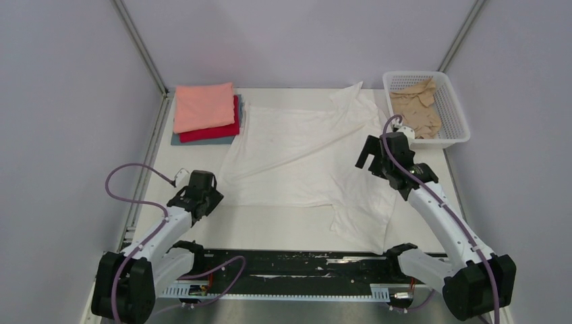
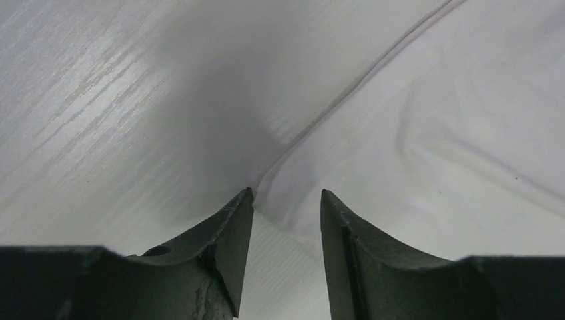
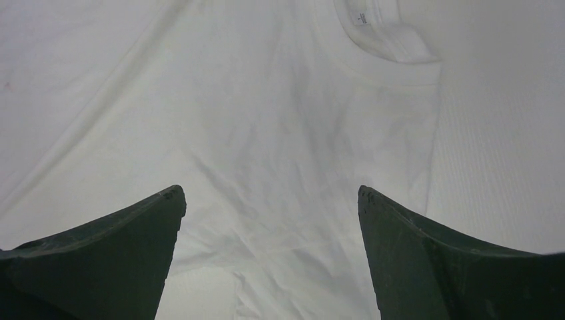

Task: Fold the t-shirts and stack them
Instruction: Grab the side of the flattened tshirt closest away from the robot with both arms

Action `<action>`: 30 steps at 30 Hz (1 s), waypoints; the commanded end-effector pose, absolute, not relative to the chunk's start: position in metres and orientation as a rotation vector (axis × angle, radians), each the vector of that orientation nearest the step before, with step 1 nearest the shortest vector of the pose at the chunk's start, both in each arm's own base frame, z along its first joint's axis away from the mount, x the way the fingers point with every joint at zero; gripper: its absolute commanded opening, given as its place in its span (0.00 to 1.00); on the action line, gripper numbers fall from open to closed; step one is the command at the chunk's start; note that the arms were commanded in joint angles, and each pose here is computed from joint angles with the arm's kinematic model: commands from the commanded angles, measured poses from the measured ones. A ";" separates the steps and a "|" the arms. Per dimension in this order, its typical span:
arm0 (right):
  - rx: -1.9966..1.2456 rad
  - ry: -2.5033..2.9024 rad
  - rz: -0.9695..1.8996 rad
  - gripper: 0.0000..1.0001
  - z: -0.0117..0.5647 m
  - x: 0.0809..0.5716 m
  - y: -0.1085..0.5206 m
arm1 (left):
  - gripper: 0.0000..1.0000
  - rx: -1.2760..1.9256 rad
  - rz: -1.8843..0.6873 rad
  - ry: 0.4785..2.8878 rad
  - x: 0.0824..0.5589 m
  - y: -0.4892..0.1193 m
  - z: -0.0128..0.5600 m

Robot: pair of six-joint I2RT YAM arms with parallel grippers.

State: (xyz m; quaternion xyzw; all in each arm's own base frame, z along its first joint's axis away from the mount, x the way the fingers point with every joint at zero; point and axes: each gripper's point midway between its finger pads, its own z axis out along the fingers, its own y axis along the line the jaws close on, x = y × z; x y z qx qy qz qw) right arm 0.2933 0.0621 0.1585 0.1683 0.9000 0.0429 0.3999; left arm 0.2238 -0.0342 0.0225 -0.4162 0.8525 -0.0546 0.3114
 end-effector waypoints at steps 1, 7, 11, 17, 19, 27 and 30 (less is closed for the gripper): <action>0.447 2.287 0.095 1.00 0.163 0.277 0.057 | 0.43 -1.153 -0.204 2.264 0.226 -0.044 0.007; 0.380 2.467 0.065 0.99 0.143 0.239 0.063 | 0.00 -1.147 -0.191 2.273 0.225 -0.043 0.004; 0.219 2.690 -0.043 0.99 0.119 0.191 0.088 | 0.00 -1.133 -0.205 2.216 0.228 -0.039 0.011; 0.210 2.953 -0.059 0.95 0.077 0.114 0.109 | 0.00 -1.110 -0.238 2.161 0.229 -0.037 0.021; 0.263 2.998 -0.044 0.89 0.064 0.095 0.107 | 0.00 -1.104 -0.245 2.154 0.228 -0.037 0.022; 0.273 2.933 0.064 0.63 0.035 0.110 0.120 | 0.00 -1.085 -0.259 2.134 0.230 -0.037 0.029; 0.275 2.925 -0.020 0.61 0.026 0.115 0.115 | 0.00 -1.082 -0.263 2.142 0.230 -0.038 0.029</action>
